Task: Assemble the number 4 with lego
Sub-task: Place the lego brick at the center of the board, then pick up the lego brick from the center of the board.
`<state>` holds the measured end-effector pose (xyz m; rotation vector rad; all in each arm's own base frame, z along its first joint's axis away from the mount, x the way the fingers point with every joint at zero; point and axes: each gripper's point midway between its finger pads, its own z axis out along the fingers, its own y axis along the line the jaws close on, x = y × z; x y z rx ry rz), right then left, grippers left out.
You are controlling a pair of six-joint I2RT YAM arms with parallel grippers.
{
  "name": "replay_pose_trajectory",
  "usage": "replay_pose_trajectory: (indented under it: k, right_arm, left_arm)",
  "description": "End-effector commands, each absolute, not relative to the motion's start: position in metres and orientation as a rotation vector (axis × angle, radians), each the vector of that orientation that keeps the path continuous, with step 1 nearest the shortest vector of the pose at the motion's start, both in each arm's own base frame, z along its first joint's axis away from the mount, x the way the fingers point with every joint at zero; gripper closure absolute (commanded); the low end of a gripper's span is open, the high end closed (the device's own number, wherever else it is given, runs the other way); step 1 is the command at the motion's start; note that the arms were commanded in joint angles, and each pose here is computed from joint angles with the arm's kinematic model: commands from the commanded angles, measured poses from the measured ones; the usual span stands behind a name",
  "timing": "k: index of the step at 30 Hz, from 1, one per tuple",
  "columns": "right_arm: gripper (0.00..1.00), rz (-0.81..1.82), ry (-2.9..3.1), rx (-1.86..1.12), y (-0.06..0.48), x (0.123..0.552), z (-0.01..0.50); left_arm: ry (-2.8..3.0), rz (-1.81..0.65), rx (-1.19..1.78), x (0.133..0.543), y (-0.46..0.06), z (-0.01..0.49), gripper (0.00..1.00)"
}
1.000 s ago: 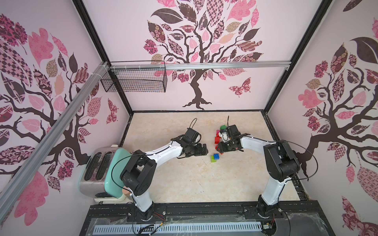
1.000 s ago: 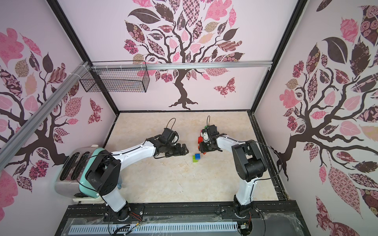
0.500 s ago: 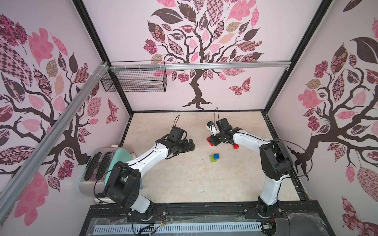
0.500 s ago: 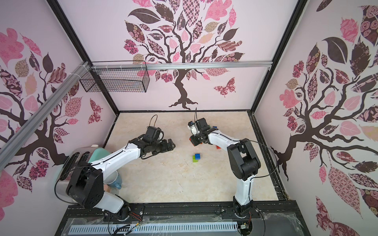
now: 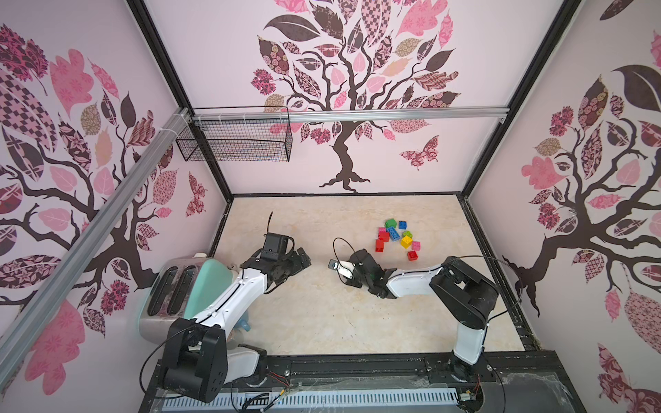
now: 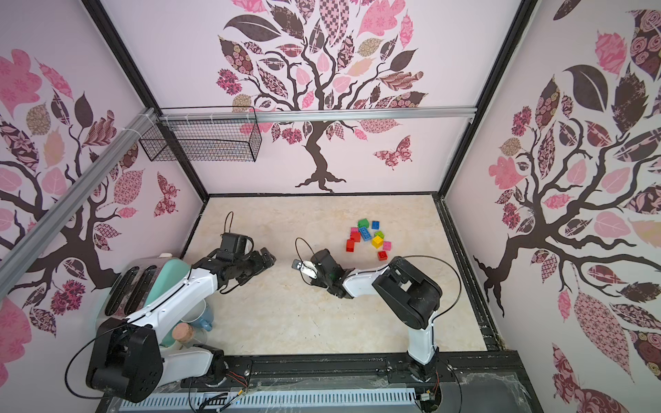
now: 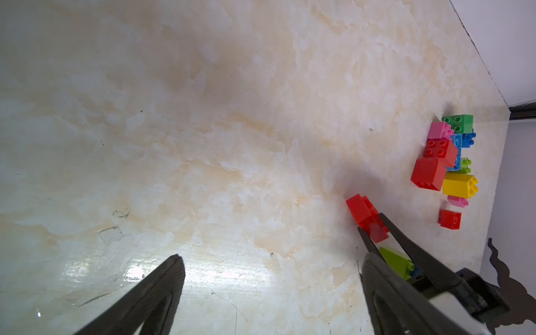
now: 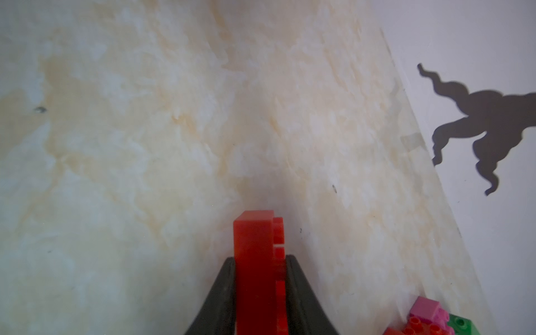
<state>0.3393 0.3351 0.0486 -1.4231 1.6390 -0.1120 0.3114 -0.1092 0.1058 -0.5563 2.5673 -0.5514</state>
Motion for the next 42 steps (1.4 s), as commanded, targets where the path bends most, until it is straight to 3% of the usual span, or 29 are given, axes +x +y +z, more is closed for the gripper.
replay_pose_trajectory:
  k: [1, 4, 6, 8, 14, 16, 22, 26, 30, 42]
  right_arm:
    - [0.75, -0.244, 1.407, -1.427, 0.343, 0.339, 0.076]
    - [0.71, -0.244, 1.369, -1.49, 0.343, 0.318, 0.065]
    - [0.62, -0.231, 1.356, -1.511, 0.34, 0.306, 0.063]
    - [0.45, -0.193, 1.376, -1.548, 0.337, 0.295, 0.062]
    - [0.26, -0.019, 1.542, -1.359, 0.318, 0.276, 0.11]
    - [0.01, 0.082, 1.593, -1.213, 0.305, 0.267, 0.137]
    - [0.01, 0.238, 1.665, -0.686, 0.245, 0.261, 0.199]
    - [0.0, 0.329, 1.743, -0.379, 0.208, 0.268, 0.209]
    - [0.0, 0.396, 1.811, -0.289, 0.201, 0.27, 0.204]
    - [0.0, 0.363, 1.886, -0.25, 0.198, 0.275, 0.187]
  left_arm:
    - [2.646, -0.548, -0.553, 0.298, -0.11, 0.086, 0.02]
    - [2.674, -0.591, -0.552, 0.297, -0.117, 0.077, 0.02]
    - [2.676, -0.612, -0.521, 0.299, -0.123, 0.076, 0.02]
    - [2.678, -0.608, -0.462, 0.3, -0.13, 0.078, 0.02]
    - [2.684, -0.58, -0.291, 0.305, -0.163, 0.08, 0.02]
    - [2.672, -0.621, -0.199, 0.308, -0.182, 0.079, 0.02]
    - [2.639, -0.644, 0.123, 0.313, -0.214, 0.071, 0.05]
    - [2.578, -0.615, 0.335, 0.316, -0.237, 0.072, 0.05]
    - [2.564, -0.545, 0.511, 0.318, -0.256, 0.062, 0.07]
    - [2.49, -0.645, 0.714, 0.316, -0.294, 0.039, 0.12]
